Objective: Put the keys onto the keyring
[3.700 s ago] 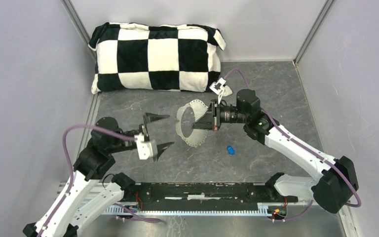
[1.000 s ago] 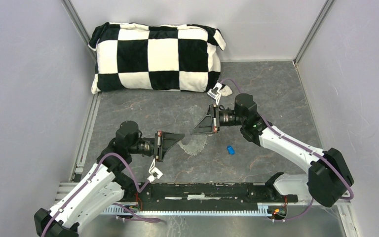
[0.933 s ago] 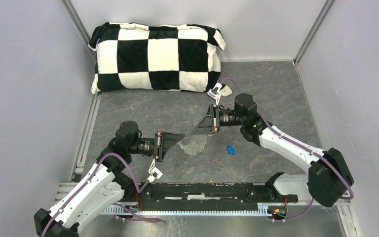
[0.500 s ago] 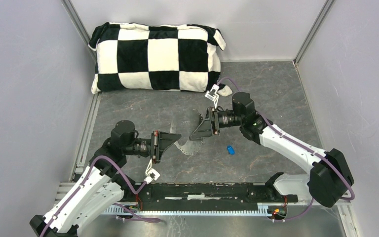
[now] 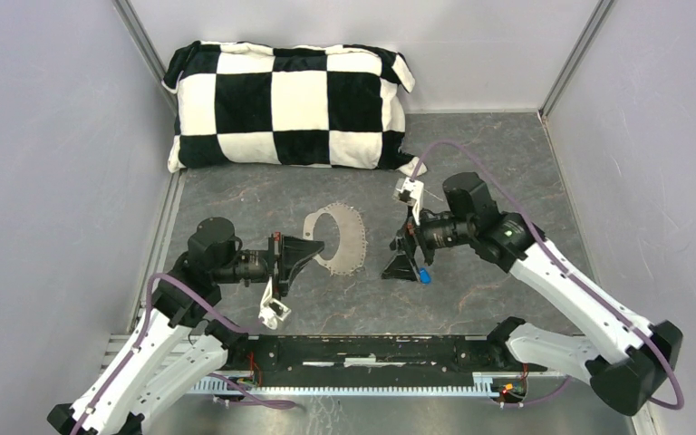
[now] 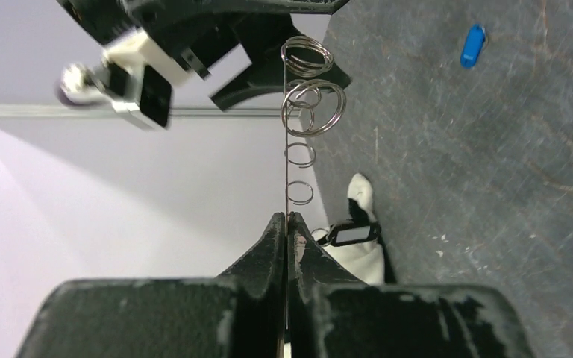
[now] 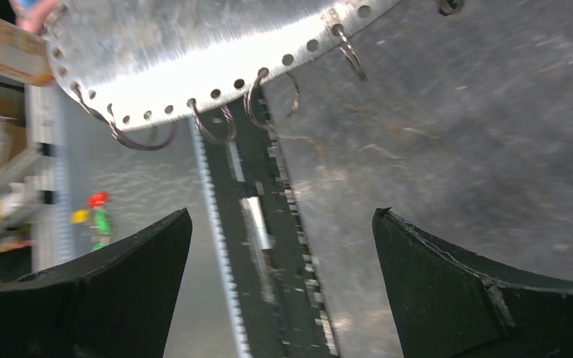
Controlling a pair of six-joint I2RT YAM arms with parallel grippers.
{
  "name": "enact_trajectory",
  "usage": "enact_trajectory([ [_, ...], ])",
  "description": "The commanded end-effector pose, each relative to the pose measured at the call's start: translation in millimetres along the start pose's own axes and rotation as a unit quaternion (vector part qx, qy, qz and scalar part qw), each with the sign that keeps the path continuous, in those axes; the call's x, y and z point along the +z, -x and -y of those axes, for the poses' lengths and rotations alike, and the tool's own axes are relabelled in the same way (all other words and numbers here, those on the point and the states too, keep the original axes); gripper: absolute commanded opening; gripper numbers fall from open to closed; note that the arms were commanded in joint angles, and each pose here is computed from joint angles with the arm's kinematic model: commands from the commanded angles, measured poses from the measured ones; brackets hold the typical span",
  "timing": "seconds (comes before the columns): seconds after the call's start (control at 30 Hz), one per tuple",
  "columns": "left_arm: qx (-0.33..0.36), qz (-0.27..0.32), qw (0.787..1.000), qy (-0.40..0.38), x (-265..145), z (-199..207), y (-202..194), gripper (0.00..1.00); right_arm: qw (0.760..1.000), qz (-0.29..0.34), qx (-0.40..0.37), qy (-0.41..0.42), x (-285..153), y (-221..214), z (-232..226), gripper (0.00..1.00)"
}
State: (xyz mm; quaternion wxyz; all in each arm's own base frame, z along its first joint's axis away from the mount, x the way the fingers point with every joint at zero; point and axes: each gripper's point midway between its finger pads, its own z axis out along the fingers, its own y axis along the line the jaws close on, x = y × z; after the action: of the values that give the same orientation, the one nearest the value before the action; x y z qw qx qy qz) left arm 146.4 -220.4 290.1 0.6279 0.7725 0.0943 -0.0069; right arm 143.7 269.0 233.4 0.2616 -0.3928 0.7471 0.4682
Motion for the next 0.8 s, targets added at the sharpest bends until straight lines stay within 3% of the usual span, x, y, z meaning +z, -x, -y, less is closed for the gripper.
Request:
enact_trajectory([
  [0.0,-0.102,0.022,0.994,0.024,-7.5,-28.5,15.4,0.02,0.977,0.041,-0.191,-0.088,-39.7,31.7,2.7,0.98],
  [0.13,-0.172,0.05,0.984,-0.002,-5.7,-24.8,26.3,0.02,0.92,0.144,-0.344,-0.117,-65.4,74.8,-14.7,0.98],
  [0.33,-0.2,0.053,0.978,-0.003,-6.5,-24.9,29.3,0.02,0.866,0.213,-0.451,-0.032,-63.0,95.4,-64.2,0.98],
  [0.5,-0.206,0.058,0.977,-0.002,-6.7,-27.9,31.1,0.02,0.852,0.196,-0.485,-0.002,-37.9,94.9,-89.6,0.98],
  [0.77,-0.262,0.056,0.963,-0.011,-1.6,-27.1,25.9,0.02,0.857,0.15,-0.492,0.006,-7.8,93.0,-102.2,0.98],
])
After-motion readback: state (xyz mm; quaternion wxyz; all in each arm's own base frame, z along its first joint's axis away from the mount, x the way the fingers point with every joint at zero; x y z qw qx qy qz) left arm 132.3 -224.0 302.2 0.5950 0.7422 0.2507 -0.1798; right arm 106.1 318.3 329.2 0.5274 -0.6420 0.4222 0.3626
